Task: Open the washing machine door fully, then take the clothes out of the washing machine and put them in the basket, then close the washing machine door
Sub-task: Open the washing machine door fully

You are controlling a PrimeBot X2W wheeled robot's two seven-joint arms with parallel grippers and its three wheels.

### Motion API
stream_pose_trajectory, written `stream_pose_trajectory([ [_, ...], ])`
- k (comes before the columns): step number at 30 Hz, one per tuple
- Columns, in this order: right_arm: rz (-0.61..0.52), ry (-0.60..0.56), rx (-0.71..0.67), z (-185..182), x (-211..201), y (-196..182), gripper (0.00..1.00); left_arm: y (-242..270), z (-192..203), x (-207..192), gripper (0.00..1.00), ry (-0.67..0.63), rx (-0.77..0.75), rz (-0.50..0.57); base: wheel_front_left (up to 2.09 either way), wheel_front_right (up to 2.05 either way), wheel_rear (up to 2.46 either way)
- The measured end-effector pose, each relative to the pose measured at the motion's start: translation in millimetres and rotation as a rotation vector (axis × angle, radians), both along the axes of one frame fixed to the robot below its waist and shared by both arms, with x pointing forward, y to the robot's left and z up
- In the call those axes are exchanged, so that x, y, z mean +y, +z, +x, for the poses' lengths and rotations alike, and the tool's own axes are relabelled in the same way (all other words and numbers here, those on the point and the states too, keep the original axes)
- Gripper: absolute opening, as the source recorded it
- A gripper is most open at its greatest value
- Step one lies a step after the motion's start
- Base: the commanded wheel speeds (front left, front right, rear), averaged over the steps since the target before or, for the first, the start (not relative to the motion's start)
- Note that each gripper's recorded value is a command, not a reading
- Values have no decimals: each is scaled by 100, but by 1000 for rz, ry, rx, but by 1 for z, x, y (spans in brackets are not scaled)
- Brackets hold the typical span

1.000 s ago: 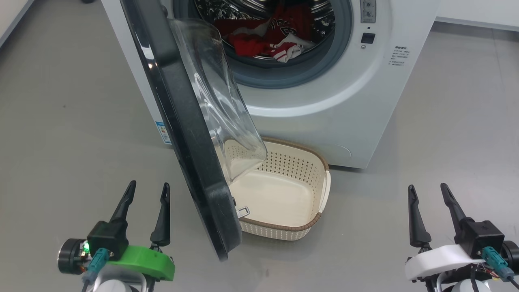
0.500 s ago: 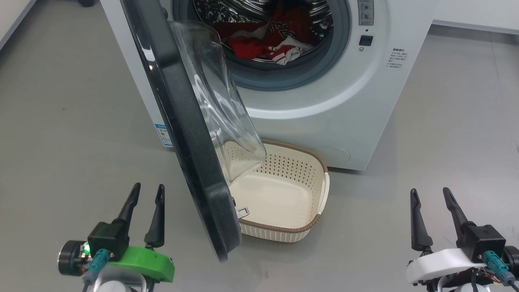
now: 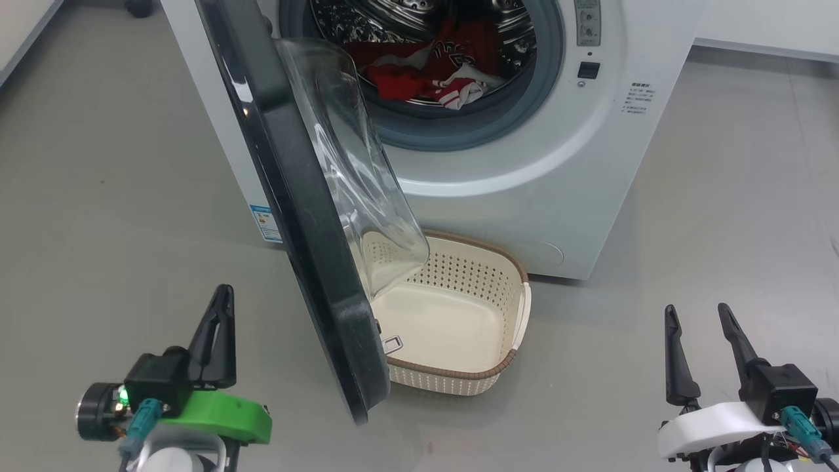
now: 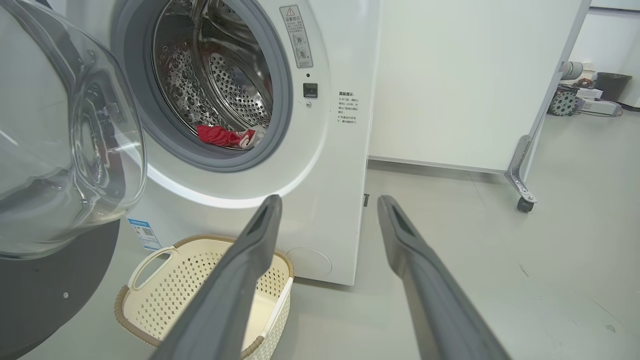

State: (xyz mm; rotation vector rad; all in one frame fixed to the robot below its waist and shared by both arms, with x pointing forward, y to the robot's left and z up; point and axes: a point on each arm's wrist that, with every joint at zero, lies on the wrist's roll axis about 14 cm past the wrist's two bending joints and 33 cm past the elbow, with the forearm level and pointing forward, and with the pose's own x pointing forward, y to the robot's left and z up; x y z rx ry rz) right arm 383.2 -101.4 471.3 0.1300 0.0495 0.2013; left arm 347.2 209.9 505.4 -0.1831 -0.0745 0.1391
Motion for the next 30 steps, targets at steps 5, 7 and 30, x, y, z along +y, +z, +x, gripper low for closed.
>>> stream_pose_trajectory([
  [5,-1,-4,-6,-1,-1,2,100,34,1,18,0,66,-103,13,0,0,0],
  [7,-5,-2,-7,-2,0,2,100,56,2,22,0,81,-169,22,0,0,0],
  [30,0,25,5,-4,8,-2,100,206,-30,-81,0,-298,-671,8,0,0,0],
])
